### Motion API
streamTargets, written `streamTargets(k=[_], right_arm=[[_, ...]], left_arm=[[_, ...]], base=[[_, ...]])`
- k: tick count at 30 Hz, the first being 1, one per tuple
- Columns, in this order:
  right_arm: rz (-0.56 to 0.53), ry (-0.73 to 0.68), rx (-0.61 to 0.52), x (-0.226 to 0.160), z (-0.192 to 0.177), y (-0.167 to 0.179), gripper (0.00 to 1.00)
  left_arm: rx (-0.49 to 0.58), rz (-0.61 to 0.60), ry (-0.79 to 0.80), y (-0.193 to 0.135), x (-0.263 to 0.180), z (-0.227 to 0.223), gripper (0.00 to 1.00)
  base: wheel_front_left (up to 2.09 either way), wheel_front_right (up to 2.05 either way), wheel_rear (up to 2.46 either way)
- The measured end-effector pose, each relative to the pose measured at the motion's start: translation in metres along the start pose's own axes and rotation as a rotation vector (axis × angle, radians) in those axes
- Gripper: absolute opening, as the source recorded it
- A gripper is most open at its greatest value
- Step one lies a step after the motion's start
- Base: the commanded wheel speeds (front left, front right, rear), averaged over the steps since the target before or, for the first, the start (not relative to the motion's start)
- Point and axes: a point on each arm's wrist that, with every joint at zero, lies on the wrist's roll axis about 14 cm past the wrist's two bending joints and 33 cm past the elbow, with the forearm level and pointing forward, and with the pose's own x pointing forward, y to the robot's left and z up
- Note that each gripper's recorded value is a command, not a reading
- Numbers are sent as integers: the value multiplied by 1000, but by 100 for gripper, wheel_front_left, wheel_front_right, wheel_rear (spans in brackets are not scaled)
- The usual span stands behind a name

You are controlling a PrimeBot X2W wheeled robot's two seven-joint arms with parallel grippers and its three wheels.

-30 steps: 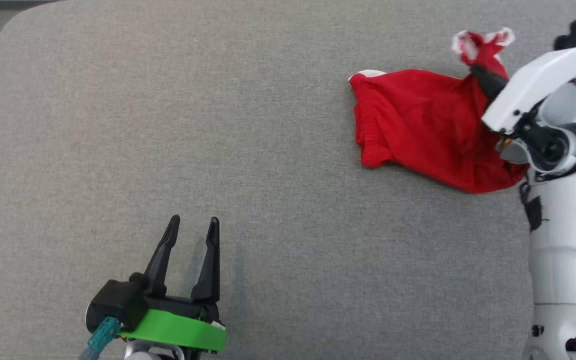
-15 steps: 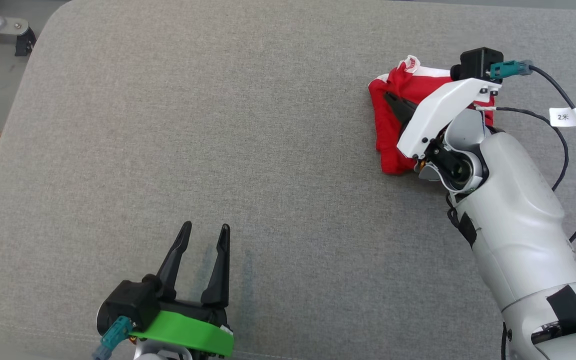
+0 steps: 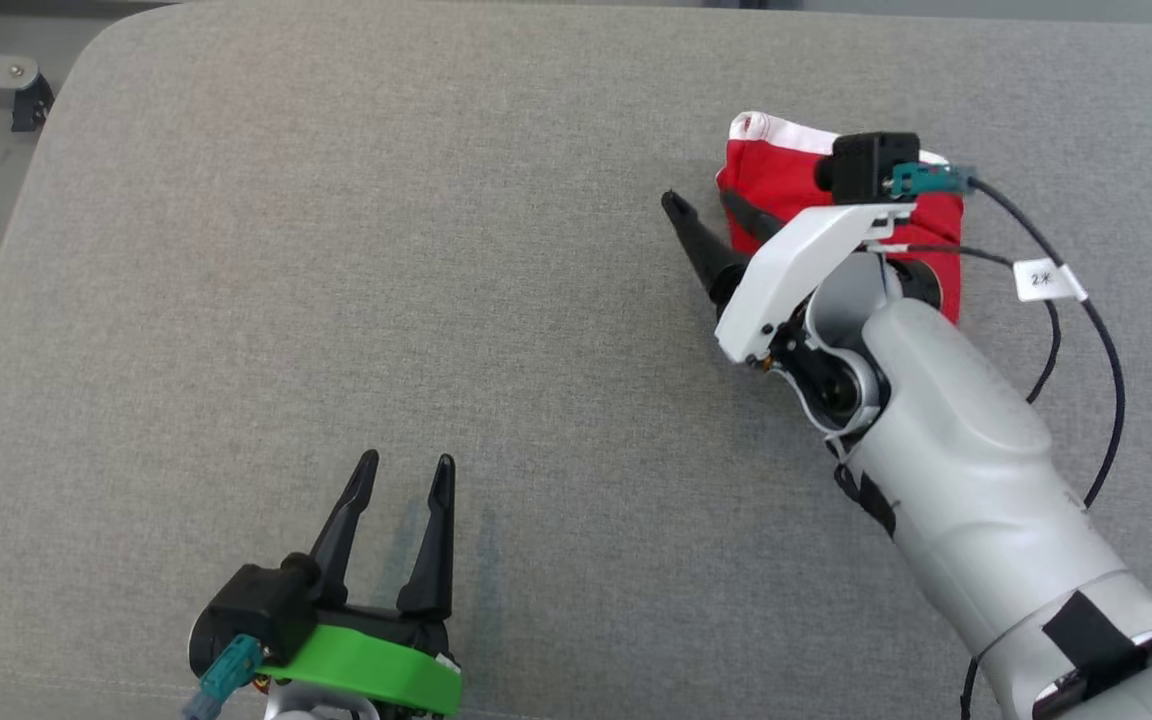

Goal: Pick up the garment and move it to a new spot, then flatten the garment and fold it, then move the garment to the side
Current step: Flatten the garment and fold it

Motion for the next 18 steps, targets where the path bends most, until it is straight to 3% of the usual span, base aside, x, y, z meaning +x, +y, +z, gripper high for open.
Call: streamTargets(k=[4,7,11,18], right_arm=[[45,-83,-56,-13,4,19,100],[60,-181,-178,-30,17,26,100],[8,-312,-295,-67,34,6,100],[-175,-452,-357,-147,47,-42,100]], left_arm=[[4,6,-14,1,-4,4,100],[9,19,-20,3,-10,6,100],[9,31,-26,5,-19,7,100],[36,29,-52,2,-33,14,100]], base=[[0,0,0],[0,0,0],[0,0,0],[0,0,0]])
